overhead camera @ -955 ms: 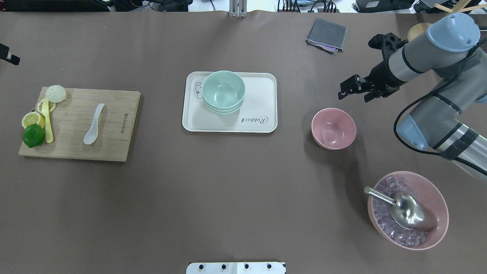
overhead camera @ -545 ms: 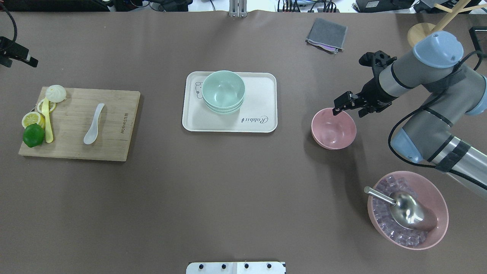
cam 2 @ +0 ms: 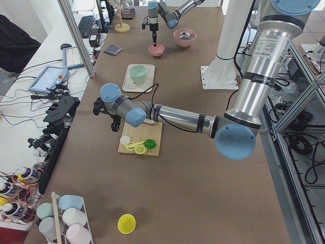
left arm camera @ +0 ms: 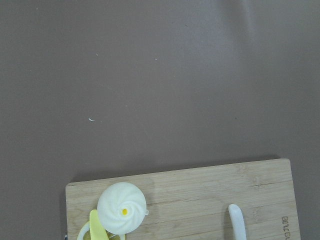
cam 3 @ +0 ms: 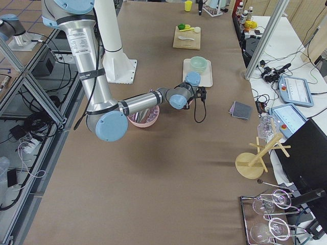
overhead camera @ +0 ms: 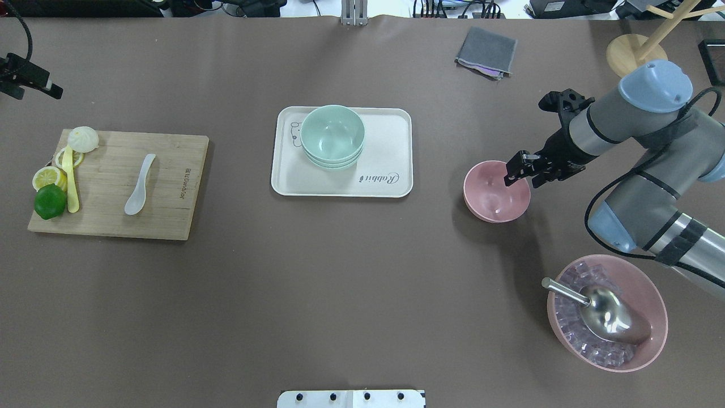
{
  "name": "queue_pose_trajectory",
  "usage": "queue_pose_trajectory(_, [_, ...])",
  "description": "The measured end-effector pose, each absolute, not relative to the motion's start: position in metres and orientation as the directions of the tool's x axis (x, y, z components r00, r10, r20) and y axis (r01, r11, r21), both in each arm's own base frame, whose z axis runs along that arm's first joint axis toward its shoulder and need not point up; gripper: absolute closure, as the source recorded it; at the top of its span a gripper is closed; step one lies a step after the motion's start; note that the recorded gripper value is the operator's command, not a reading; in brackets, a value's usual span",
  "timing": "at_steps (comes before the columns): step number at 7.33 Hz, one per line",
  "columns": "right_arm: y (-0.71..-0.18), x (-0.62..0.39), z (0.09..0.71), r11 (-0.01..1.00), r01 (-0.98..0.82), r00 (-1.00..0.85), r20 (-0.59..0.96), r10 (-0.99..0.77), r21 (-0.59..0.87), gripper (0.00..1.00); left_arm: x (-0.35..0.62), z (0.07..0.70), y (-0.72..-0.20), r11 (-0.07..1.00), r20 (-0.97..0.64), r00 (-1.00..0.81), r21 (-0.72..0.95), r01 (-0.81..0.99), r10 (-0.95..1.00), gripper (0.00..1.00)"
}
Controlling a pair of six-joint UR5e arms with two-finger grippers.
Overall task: Stack pink bowl on green and place spoon
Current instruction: 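Move the right gripper to the pink bowl while the left approaches the board, then grasp the pink bowl rim with the right gripper while the left grasps the spoon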
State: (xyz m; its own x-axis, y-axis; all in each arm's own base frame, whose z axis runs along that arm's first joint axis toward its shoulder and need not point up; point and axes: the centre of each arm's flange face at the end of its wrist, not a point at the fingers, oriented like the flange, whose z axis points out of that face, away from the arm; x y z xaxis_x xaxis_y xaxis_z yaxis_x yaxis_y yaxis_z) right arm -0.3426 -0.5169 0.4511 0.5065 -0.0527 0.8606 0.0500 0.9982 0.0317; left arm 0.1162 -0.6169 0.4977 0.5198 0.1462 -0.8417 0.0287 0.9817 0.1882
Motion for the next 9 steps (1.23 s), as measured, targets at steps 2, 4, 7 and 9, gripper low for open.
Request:
queue_pose_trajectory(2, [-0.515,-0.339,0.450,0.998,0.044,0.508,0.859,-0.060,0.043,1.00,0.132,0.491,-0.618,0.984,-0.847,0.513,0.175,0.020,0.140,0.02])
queue_pose_trajectory(4, [-0.520,-0.329,0.441,0.998,0.038,0.490,0.870,-0.058,0.045,1.00,0.169,0.473,-0.622,0.987,-0.844,0.521,0.158,0.012,0.129,0.02])
queue_pose_trajectory(7, [-0.542,-0.294,0.414,0.999,0.006,0.436,0.899,-0.040,0.042,1.00,0.225,0.458,-0.619,0.989,-0.823,0.555,0.147,0.005,0.120,0.03])
queue_pose_trajectory(9, [-0.550,-0.285,0.398,0.998,-0.011,0.419,0.907,-0.045,0.055,1.00,0.263,0.453,-0.611,0.988,-0.787,0.608,0.154,0.029,0.105,0.04])
